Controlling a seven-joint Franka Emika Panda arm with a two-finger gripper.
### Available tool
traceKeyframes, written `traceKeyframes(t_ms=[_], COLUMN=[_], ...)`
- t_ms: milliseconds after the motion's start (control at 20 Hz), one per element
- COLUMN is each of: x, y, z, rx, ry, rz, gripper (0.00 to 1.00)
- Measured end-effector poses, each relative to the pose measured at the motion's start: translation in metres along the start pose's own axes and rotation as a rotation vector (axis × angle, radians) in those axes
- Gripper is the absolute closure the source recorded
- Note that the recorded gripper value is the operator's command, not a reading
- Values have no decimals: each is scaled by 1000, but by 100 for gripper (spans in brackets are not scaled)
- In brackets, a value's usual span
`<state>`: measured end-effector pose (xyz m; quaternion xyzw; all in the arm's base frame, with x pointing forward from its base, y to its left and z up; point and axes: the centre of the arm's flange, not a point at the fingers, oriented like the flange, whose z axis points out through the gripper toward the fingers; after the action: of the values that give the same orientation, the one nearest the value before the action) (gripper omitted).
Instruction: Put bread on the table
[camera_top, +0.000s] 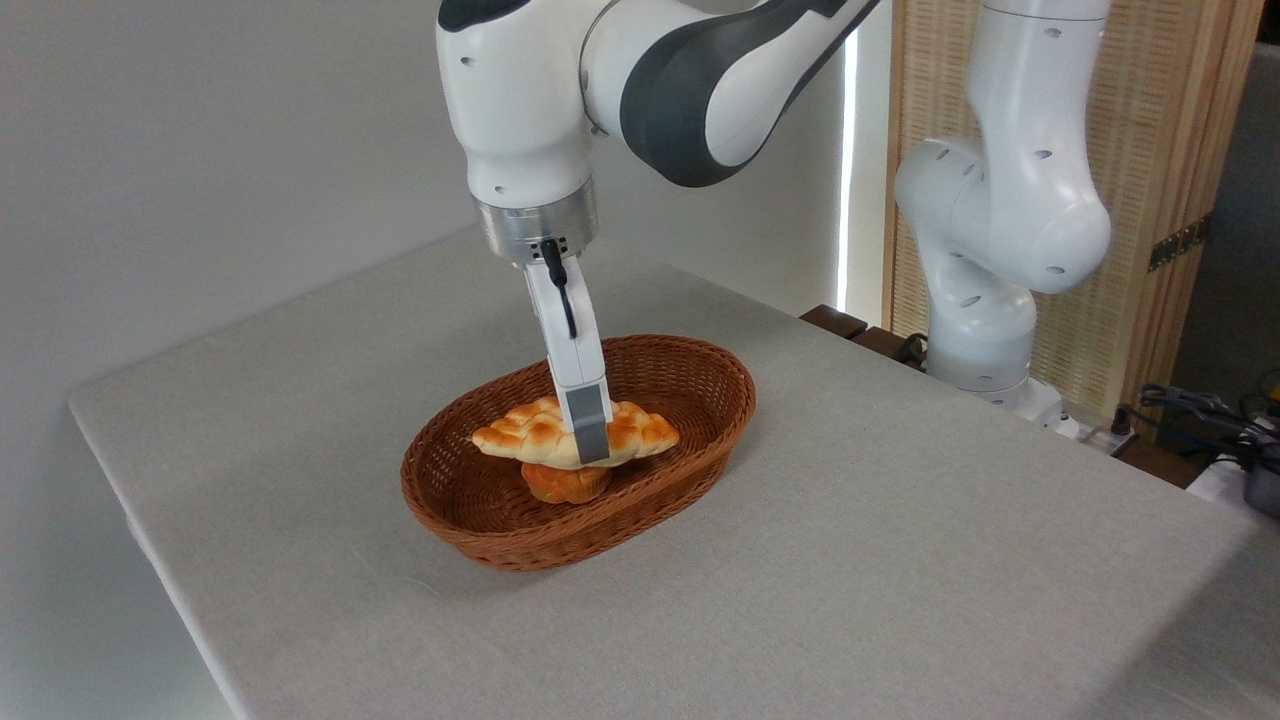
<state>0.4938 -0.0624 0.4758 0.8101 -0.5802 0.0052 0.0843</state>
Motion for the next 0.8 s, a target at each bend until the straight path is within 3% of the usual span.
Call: traceKeyframes(t_ms=[250,300,450,500,800], x=[4,5,8,9,10], y=[-1,-2,-1,0,0], z=[9,11,13,14,14], rx=[-11,-14,-17,-17,-18], ry=[-22,-24,-28,-28,-29], rz=[13,15,21,23,25], gripper=[0,8,48,51,52])
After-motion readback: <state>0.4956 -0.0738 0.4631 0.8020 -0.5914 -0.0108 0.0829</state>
